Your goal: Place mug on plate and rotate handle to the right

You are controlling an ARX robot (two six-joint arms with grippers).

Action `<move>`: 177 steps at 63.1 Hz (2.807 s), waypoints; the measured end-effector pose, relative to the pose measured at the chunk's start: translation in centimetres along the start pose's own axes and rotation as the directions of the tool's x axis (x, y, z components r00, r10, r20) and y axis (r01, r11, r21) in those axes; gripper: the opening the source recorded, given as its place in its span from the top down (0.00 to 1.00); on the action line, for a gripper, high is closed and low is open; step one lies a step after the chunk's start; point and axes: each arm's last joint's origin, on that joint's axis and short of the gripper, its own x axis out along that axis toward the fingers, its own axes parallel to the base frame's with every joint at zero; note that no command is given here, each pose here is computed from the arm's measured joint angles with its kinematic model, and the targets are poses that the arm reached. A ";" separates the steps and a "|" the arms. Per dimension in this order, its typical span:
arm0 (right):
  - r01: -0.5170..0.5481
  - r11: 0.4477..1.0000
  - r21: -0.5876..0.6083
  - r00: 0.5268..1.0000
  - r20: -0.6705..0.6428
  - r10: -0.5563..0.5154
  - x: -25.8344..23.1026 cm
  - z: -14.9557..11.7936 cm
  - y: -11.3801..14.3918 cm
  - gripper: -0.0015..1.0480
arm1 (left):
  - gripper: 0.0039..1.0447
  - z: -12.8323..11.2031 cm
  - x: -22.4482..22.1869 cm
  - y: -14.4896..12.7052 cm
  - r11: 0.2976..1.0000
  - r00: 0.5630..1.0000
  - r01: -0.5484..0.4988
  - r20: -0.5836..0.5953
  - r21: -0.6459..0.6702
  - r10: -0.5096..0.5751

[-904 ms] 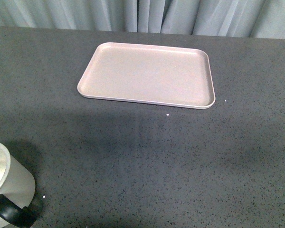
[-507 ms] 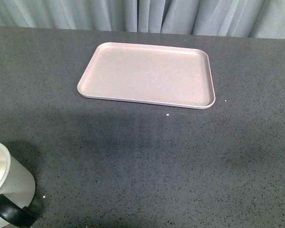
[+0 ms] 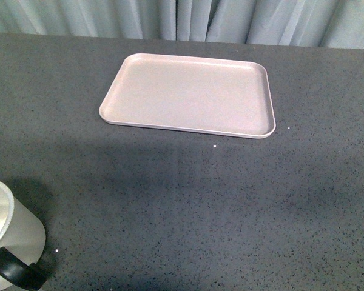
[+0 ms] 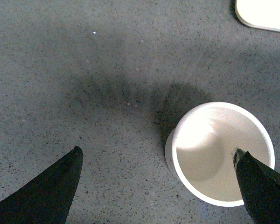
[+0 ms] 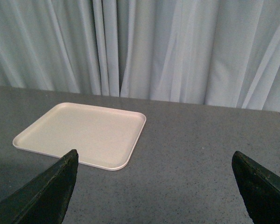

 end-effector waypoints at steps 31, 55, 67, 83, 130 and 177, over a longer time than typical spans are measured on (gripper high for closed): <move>0.000 1.000 0.000 1.000 0.000 0.000 0.0 0.0 0.0 0.09 | 0.09 0.0 3.4 -2.3 0.995 0.993 0.070 -0.101 0.070 -0.062; 0.000 1.000 0.000 1.000 0.000 0.000 0.0 0.0 0.0 0.09 | 0.09 -0.3 5.9 -1.3 0.998 0.987 0.050 -0.151 0.024 -0.046; 0.000 1.000 0.000 1.000 0.000 0.000 0.0 0.0 0.0 0.09 | 0.09 -0.4 6.2 -1.1 0.999 0.986 0.044 -0.159 0.016 -0.040; 0.000 1.000 0.000 1.000 0.000 0.000 0.0 0.0 0.0 0.09 | 0.18 -1.0 7.3 -1.4 0.999 0.977 0.038 -0.210 0.028 -0.031; 0.000 1.000 0.000 1.000 0.000 0.000 0.0 0.0 0.0 0.09 | 0.98 0.9 6.2 -3.8 0.999 0.979 0.039 -0.200 -0.006 -0.040; 0.000 1.000 0.000 1.000 0.000 0.000 0.0 0.0 0.0 0.09 | 0.98 18.5 16.7 -17.7 0.981 0.970 0.189 -0.161 0.048 -0.179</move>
